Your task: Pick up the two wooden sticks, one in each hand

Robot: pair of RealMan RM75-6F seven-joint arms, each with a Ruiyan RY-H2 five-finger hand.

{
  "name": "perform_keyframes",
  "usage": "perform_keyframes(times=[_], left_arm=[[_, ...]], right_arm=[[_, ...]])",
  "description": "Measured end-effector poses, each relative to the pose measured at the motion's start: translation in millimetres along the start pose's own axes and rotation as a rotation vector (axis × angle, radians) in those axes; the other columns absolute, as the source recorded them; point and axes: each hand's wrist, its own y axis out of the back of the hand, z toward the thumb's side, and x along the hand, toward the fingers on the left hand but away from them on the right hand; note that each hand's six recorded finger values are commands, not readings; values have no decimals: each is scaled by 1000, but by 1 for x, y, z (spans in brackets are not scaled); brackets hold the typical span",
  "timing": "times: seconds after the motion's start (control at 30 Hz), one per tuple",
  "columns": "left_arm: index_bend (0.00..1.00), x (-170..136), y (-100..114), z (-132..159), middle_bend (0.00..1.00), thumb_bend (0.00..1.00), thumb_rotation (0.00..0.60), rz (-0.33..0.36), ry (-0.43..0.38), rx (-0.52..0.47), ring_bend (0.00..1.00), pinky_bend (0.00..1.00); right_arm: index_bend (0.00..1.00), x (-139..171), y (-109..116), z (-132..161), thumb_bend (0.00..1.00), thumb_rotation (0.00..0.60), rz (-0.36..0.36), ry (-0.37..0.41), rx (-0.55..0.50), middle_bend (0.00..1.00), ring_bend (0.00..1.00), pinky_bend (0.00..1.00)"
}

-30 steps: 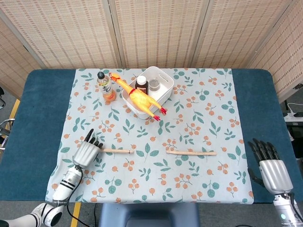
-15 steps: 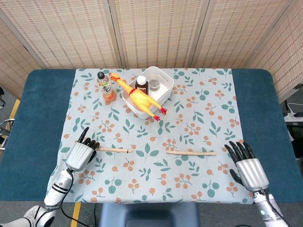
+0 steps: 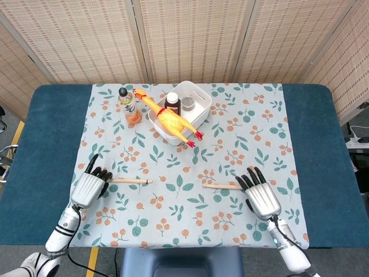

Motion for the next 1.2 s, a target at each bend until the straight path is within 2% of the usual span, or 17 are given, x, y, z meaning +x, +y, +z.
perform_keyframes(times=[0.17,0.5,0.83,1.07,1.2], left_arm=[[822,-1,0,-1,844,551,600,0,-3,0,420,59],[823,0,-1,0,844,551,600,-2,-10,4,421,59],[822,-2,-4,-4,844,551,600,-17,-5,12,424,58],[822,0,-6,-5,844,551,600,-20,-7,8,425,58],[819,0,-6,-7,843,552,600,-21,-3,4,427,58]], right_arm=[[197,-15,-11,9,306,600,31,2,2,241,0,0],[265,-26,-29,7,306,600,71,-22,24,325,0,0],[314,-35,-38,1,307,600,92,-59,36,346,0,0],[401,-38,-42,2,307,600,99,-59,48,390,16,0],[510,-39,-44,1,307,600,103,-59,54,458,76,0]])
